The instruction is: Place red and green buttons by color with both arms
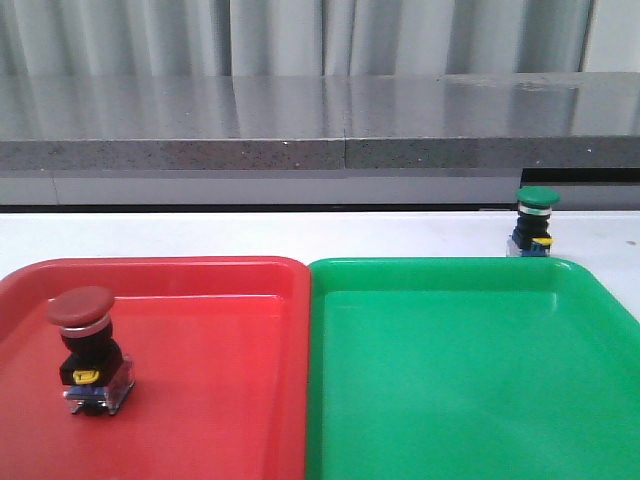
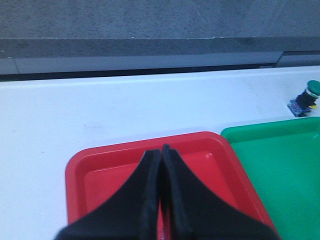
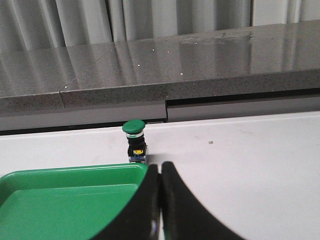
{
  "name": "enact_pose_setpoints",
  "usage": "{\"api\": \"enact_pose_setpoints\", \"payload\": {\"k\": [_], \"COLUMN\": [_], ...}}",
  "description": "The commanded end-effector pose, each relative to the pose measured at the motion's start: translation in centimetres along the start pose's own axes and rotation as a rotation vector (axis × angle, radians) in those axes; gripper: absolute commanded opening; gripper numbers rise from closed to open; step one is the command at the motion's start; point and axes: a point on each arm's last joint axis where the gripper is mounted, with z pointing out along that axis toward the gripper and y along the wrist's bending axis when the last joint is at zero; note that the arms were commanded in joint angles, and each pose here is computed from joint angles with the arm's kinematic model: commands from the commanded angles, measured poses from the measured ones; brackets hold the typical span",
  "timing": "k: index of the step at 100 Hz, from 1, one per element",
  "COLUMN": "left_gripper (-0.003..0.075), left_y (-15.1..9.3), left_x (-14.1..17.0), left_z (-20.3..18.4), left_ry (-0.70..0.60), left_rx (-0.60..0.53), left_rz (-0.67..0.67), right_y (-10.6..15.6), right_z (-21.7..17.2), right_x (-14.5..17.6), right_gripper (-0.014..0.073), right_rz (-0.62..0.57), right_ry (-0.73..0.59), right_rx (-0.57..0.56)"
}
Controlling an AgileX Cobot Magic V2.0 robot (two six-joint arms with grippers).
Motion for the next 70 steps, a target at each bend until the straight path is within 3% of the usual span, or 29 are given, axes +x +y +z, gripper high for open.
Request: {"api": "enact_pose_setpoints", "payload": {"k": [1,36,57,70], "left_gripper": [-0.002,-0.002,-0.002,-0.002], "left_y": [0.3,2.4,3.1,3.5], "left_x": [-0.9,2.5,5.6,7.4], "left_z": [-1.8,-5.8,-6.5,-6.2], "left_ry": [-0.112,-0.248,-0.295,-0.402], "left_rx": [-0.013,-0.14,-0.161,-0.149], "left_rz": [-0.005,0.057,0.067,0.094], "right_y": [0.2,0.2,0.2,0.2], "right_z": [-0.3,-0.3,-0.3,-0.3], "right_x": [-1.5,-1.5,-1.5,-1.5], "right_gripper": [-0.0064,-0.0064,-0.0064,-0.0064], "right_rz": [-0.009,-0.009,-0.009,-0.009], "right_ry": [-0.126,-0.126,-0.126,-0.126], "right_rx": [-0.013,-0.013,-0.013,-0.013]}}
